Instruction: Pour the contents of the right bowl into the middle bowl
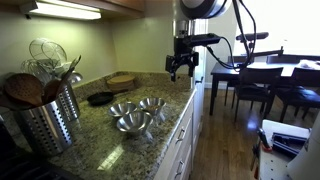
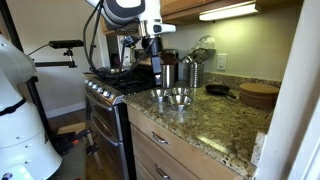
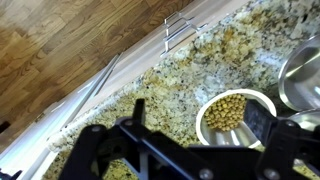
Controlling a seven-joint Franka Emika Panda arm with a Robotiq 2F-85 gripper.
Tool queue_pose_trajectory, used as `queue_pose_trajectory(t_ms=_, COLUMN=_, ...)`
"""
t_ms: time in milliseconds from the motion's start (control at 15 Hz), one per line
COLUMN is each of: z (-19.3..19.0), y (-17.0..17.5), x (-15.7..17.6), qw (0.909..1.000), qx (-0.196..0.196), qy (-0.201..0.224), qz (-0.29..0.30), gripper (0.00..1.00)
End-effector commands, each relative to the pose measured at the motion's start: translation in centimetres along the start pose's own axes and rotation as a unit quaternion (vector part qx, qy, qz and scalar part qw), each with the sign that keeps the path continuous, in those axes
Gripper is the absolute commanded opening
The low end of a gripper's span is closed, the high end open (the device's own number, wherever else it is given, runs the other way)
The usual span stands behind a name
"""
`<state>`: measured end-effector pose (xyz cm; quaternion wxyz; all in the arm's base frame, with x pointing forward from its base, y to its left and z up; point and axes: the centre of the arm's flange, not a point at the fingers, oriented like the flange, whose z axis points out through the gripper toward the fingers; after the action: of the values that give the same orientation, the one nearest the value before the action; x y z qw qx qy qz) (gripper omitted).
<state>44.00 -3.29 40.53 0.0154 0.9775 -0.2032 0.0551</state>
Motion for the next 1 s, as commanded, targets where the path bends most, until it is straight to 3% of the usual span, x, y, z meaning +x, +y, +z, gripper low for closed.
queue_pose_trajectory(t_ms=0, z=3.1, y=-0.4, x=3.5, qw=0.9998, qx=-0.005, qy=0.000, qz=0.018, gripper=1.00)
queue_pose_trajectory(t_ms=533, z=7.0, y=-0.9, x=9.5, qw=0.9991, qx=0.019, qy=-0.006, qz=0.038, gripper=1.00)
queue_pose_trajectory(t_ms=933, z=10.0, y=-2.9, x=10.7, qw=0.9974, qx=0.050, qy=-0.038, qz=0.035, gripper=1.00)
